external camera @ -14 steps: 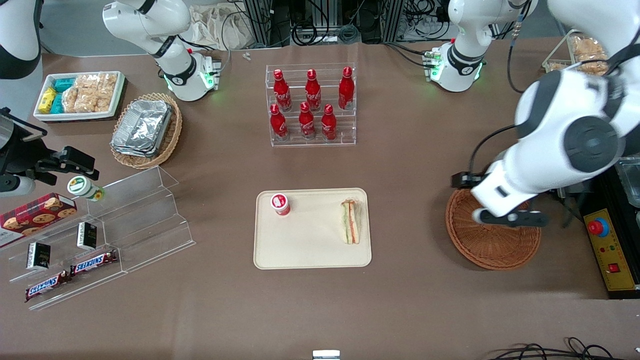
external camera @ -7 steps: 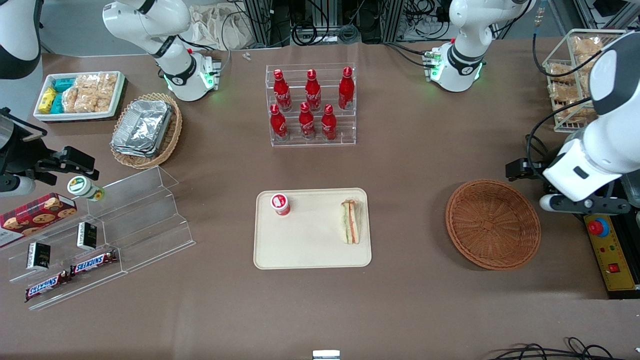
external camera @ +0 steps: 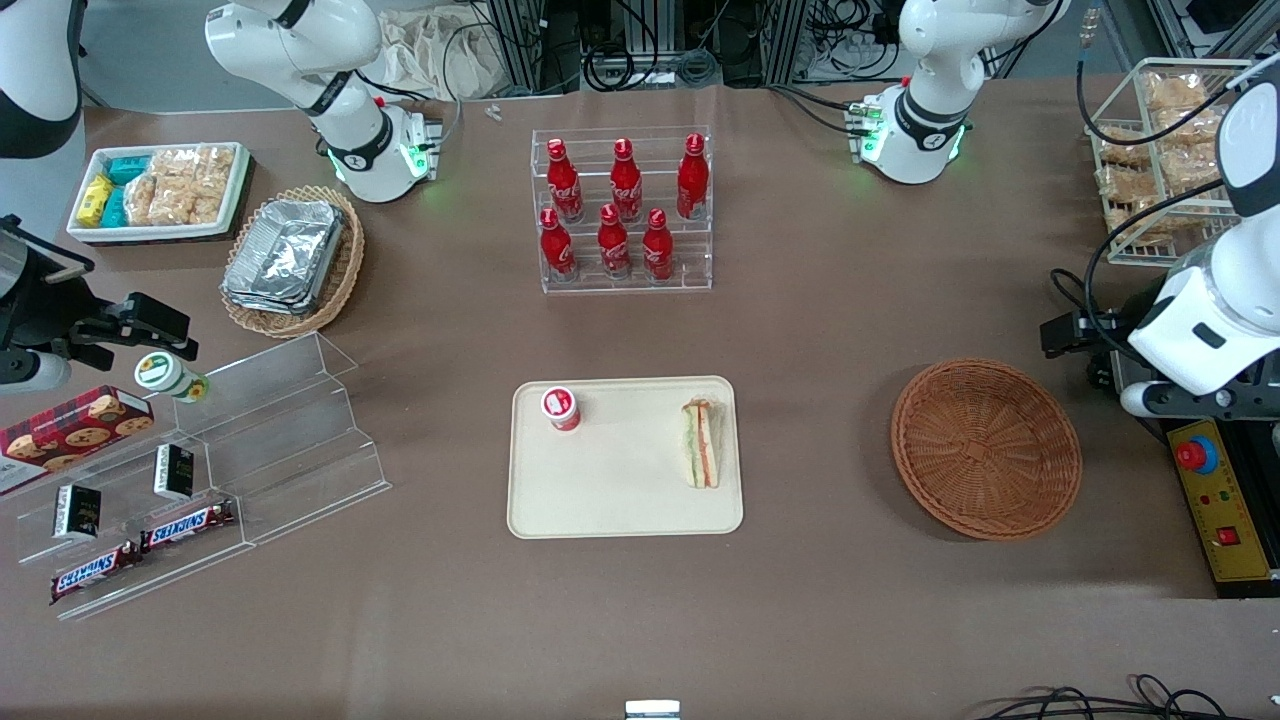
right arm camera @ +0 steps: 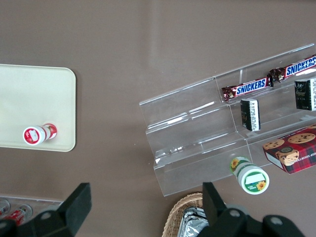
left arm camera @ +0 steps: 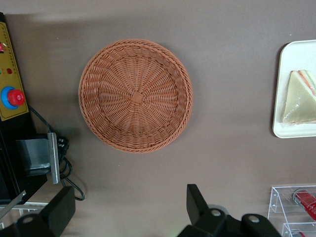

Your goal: Place sandwich from basket to tray

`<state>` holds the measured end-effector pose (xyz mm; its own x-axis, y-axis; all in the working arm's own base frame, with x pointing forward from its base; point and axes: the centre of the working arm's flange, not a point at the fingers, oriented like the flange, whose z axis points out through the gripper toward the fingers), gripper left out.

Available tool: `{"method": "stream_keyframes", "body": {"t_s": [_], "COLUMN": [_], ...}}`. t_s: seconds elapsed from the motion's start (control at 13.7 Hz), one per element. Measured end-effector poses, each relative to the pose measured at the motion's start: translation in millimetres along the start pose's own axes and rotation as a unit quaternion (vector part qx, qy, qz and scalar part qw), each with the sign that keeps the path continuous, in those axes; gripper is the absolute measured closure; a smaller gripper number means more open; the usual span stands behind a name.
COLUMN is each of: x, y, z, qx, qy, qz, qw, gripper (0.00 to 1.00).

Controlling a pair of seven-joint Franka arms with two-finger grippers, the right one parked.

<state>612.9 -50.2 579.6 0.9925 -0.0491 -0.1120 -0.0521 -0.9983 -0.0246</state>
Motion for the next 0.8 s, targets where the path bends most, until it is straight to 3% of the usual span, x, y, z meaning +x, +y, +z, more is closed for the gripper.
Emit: {"method": "stream_keyframes", "body": {"t_s": [0.36, 0.66, 0.8], "x": [-3.5, -7.7, -9.3], "y": [-20.7, -29.7, -28.0], "z": [-6.6, -13.3, -15.7], "qx": [0.004, 0.018, 0.012], "qy": [0.006, 0.010, 0.012], "qz": [0.008, -0.003, -0.012], "qw": [0.9999, 0.9998, 0.9998], "gripper": [0.00, 0.00, 0.00]}}
